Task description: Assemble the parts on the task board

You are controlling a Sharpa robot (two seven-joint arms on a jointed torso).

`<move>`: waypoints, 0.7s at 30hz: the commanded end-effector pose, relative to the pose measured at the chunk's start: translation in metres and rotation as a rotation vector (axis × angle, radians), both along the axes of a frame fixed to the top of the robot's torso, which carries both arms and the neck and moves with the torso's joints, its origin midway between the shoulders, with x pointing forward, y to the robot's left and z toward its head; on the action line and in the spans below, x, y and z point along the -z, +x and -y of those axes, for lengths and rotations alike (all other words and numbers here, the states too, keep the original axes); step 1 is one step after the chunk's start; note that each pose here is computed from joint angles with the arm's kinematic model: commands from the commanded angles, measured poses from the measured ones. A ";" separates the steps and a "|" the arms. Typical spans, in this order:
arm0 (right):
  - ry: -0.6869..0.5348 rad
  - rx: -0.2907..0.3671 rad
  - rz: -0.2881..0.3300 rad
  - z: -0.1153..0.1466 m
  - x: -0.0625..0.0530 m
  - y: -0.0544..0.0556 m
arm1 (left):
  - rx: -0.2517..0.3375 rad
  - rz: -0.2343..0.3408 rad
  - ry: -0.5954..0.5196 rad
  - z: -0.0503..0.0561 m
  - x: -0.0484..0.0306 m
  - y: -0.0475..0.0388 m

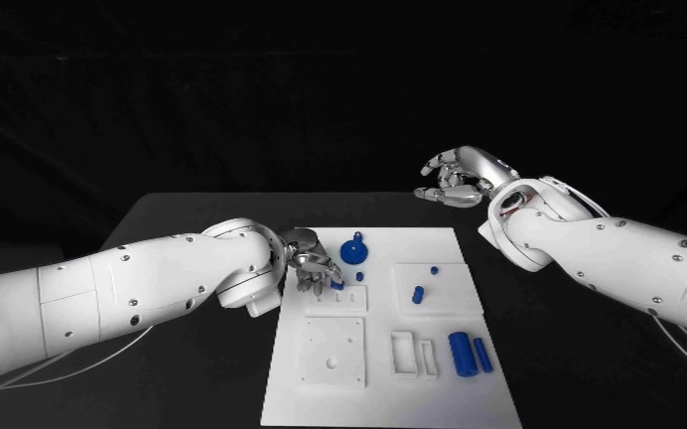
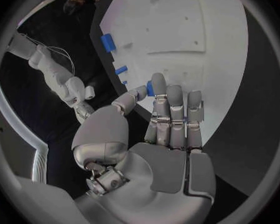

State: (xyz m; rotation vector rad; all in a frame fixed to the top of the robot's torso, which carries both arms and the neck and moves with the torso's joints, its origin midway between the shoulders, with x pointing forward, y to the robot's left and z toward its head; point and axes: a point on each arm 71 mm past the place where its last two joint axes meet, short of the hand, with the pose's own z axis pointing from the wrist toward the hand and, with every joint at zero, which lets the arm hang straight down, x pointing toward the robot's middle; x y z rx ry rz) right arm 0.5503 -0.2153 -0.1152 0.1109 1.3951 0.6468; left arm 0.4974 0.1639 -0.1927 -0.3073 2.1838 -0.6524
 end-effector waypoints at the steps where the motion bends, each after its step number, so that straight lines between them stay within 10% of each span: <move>1: 0.045 -0.016 0.032 -0.002 -0.004 0.001 | 0.020 0.037 0.058 0.002 -0.0007 -0.0001; 21: 0.049 -0.029 0.027 -0.008 -0.004 0.002 | 0.018 0.050 0.109 0.003 0.0123 -0.0054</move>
